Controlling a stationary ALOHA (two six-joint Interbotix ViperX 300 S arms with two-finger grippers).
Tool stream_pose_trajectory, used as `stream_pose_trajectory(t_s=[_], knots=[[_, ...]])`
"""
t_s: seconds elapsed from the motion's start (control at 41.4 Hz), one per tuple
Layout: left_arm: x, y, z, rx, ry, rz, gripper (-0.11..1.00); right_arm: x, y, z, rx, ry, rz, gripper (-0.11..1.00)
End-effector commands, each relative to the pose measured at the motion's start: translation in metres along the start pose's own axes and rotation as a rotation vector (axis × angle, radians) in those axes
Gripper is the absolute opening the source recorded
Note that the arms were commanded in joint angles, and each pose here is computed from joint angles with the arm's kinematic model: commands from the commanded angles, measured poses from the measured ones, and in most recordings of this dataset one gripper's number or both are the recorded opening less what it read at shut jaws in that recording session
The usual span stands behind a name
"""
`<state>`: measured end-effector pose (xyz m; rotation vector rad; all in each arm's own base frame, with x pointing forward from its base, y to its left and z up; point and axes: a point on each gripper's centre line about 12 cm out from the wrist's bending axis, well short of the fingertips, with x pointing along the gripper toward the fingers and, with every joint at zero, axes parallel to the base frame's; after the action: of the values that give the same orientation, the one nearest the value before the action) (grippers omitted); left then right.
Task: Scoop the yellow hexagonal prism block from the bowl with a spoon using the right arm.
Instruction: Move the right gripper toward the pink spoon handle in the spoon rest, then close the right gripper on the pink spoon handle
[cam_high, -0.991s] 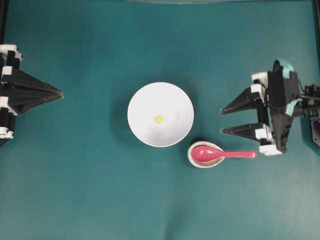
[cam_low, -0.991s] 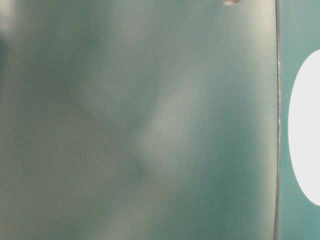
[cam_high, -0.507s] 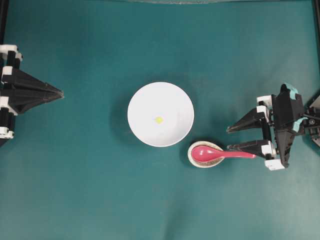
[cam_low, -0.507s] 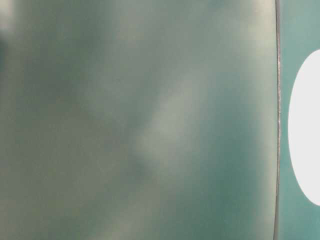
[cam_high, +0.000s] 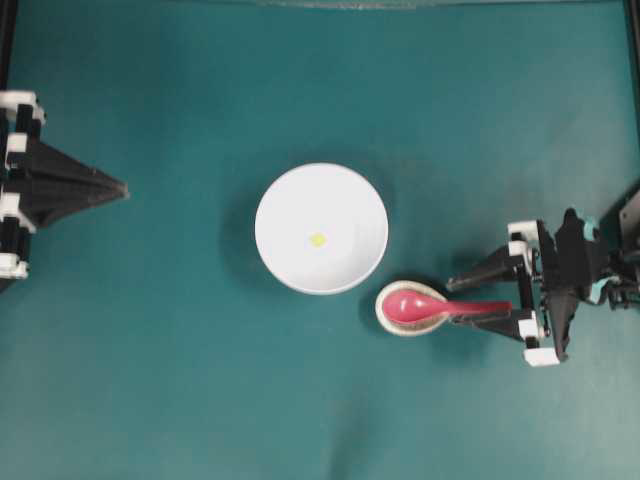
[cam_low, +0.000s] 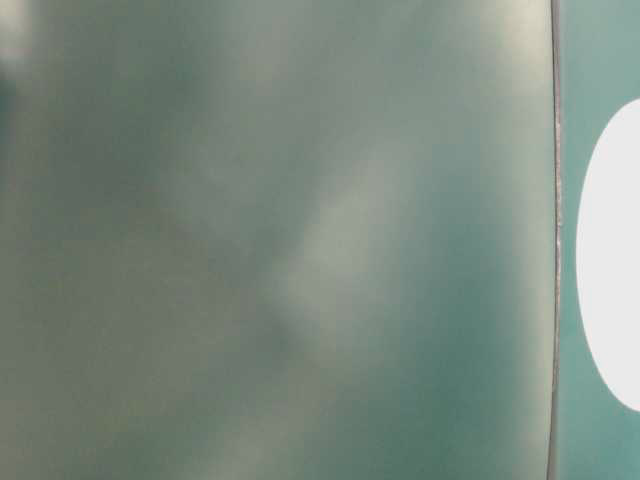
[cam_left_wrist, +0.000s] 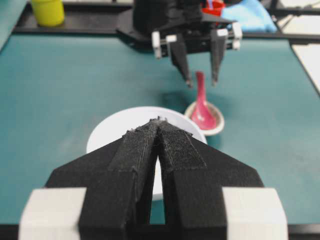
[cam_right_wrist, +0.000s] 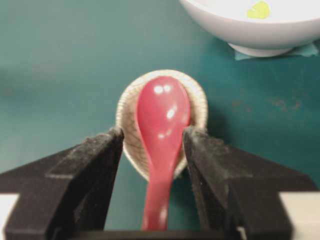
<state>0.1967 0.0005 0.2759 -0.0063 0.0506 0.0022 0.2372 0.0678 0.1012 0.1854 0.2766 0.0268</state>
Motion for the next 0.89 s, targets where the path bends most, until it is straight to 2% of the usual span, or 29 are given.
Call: stream_pose_trajectory(t_s=[0.0,0.266,0.507,0.87], knots=[[0.003,0.0,0.009,0.002,-0.02,-0.001,0.0,0.0,0.005,0.003,-0.001,-0.037,0.01,0.57],[0.003,0.0,0.009,0.0,-0.018,0.0,0.0,0.003,0.005,-0.008,-0.023,-0.018,0.001,0.56],[0.003,0.0,0.007,0.0,-0.005,0.0,0.0,0.005,0.0,-0.015,-0.036,-0.032,-0.038,0.56],[0.003,0.0,0.007,-0.002,0.0,0.0,0.0,0.0,0.002,-0.022,-0.037,-0.012,-0.061,0.51]])
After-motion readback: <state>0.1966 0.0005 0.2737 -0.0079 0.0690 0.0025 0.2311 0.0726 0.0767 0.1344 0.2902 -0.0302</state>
